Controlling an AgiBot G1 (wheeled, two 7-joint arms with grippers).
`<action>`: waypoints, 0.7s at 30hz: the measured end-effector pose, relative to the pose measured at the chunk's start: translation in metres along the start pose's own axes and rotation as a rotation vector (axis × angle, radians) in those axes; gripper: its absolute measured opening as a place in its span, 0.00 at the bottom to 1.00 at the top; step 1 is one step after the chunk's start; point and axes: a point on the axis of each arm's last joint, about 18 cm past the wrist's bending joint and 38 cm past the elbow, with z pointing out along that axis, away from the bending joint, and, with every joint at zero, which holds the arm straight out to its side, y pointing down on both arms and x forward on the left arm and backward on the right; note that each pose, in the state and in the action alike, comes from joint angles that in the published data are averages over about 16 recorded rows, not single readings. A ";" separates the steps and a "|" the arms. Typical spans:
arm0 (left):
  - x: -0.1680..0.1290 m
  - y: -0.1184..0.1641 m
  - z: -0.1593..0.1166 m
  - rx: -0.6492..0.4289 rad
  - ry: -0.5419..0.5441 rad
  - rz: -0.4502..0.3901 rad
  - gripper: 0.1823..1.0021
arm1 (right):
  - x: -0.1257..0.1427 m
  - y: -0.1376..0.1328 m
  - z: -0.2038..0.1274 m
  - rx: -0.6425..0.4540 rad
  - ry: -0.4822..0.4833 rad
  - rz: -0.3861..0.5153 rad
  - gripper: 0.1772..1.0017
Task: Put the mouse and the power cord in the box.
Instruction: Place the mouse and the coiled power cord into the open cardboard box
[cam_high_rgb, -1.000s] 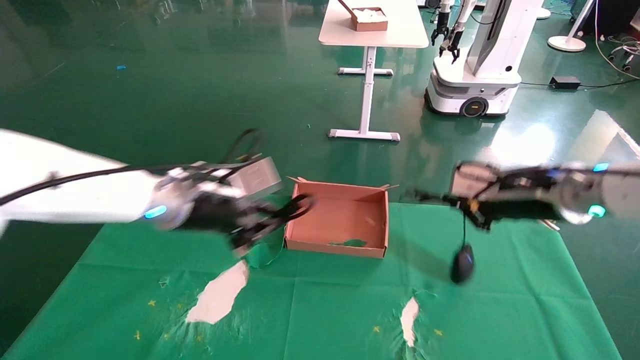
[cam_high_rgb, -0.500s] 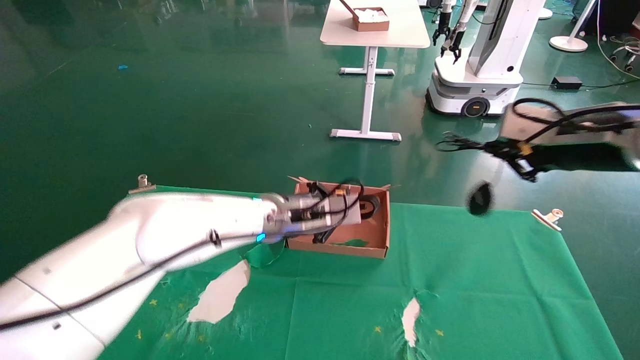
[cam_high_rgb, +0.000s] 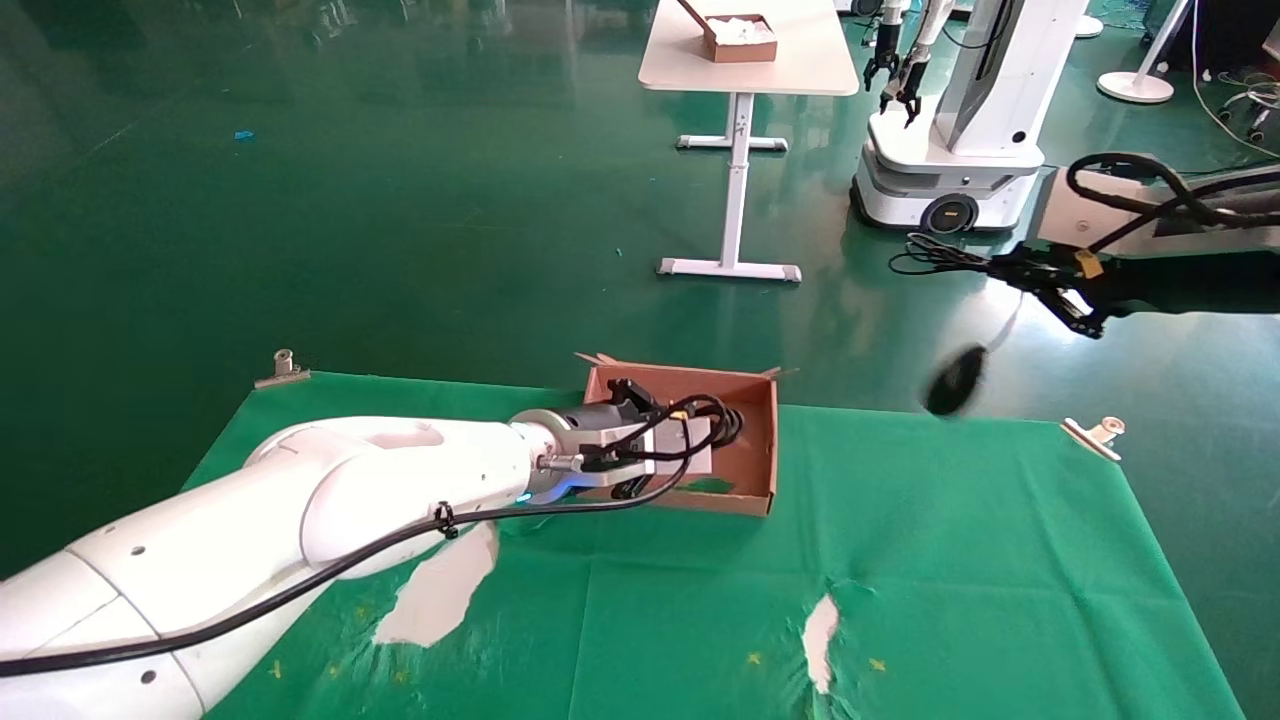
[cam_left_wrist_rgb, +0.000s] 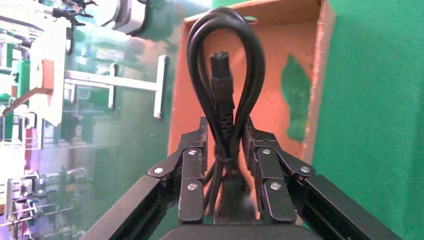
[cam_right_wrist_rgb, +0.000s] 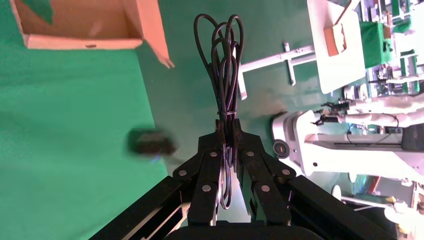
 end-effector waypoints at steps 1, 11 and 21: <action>0.000 0.000 0.000 0.000 0.000 0.000 0.18 | 0.000 -0.001 0.000 0.004 -0.001 0.000 0.03; -0.013 0.015 -0.002 -0.033 -0.034 -0.053 0.31 | -0.004 -0.014 0.001 0.036 -0.020 -0.012 0.03; -0.046 0.101 -0.033 -0.208 -0.114 -0.175 0.56 | -0.023 -0.059 0.023 0.143 -0.069 -0.050 0.03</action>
